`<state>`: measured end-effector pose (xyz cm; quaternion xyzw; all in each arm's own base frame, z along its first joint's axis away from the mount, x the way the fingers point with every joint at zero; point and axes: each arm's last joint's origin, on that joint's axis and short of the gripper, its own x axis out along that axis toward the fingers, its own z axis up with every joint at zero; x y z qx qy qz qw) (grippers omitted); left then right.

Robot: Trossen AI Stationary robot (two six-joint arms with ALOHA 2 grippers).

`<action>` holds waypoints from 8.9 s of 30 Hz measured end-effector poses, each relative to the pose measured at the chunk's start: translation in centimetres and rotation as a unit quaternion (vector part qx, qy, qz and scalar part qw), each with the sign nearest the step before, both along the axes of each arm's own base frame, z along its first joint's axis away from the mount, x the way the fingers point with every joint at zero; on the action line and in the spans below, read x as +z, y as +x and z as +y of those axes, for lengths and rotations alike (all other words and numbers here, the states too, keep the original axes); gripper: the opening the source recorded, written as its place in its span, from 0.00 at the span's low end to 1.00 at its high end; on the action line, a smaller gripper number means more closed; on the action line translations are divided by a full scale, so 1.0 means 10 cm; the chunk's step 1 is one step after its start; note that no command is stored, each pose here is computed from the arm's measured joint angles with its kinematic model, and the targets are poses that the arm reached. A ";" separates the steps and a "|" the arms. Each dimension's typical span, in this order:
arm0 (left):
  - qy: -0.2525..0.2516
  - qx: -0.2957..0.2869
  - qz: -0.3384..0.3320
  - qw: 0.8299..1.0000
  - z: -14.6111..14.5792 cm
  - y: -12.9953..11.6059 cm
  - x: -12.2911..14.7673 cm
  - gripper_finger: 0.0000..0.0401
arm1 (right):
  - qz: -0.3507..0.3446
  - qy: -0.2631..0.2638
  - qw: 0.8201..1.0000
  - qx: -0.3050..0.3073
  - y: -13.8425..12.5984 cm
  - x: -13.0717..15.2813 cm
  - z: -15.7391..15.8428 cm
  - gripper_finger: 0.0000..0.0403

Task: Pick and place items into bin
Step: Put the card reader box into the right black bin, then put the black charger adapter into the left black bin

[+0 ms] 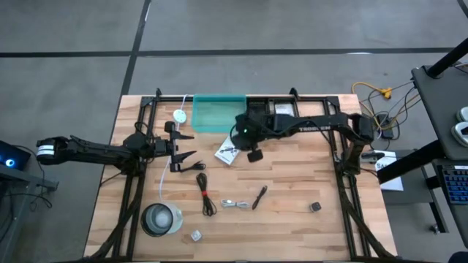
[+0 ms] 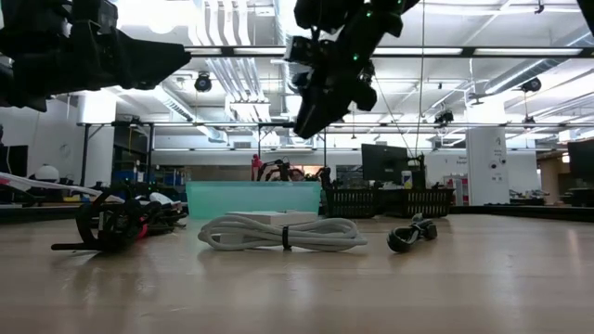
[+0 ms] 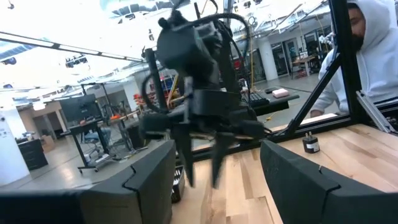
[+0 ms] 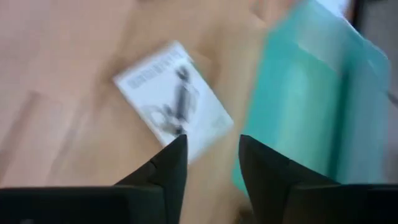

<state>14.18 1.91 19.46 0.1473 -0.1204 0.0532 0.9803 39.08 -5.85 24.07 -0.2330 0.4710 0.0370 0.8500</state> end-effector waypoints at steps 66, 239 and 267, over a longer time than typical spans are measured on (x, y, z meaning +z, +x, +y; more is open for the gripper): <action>0.000 0.000 0.001 1.000 0.00 0.00 0.00 0.54 | 0.118 0.055 0.990 -0.045 0.30 -0.17 -0.01 0.03; 0.004 0.001 0.000 1.000 0.00 0.00 0.00 0.54 | 0.218 0.231 0.675 -0.666 -2.19 -0.70 2.31 0.72; 0.004 0.001 0.000 1.000 0.00 0.00 0.00 0.54 | 0.192 0.232 0.683 -0.665 -2.23 -0.84 2.24 0.67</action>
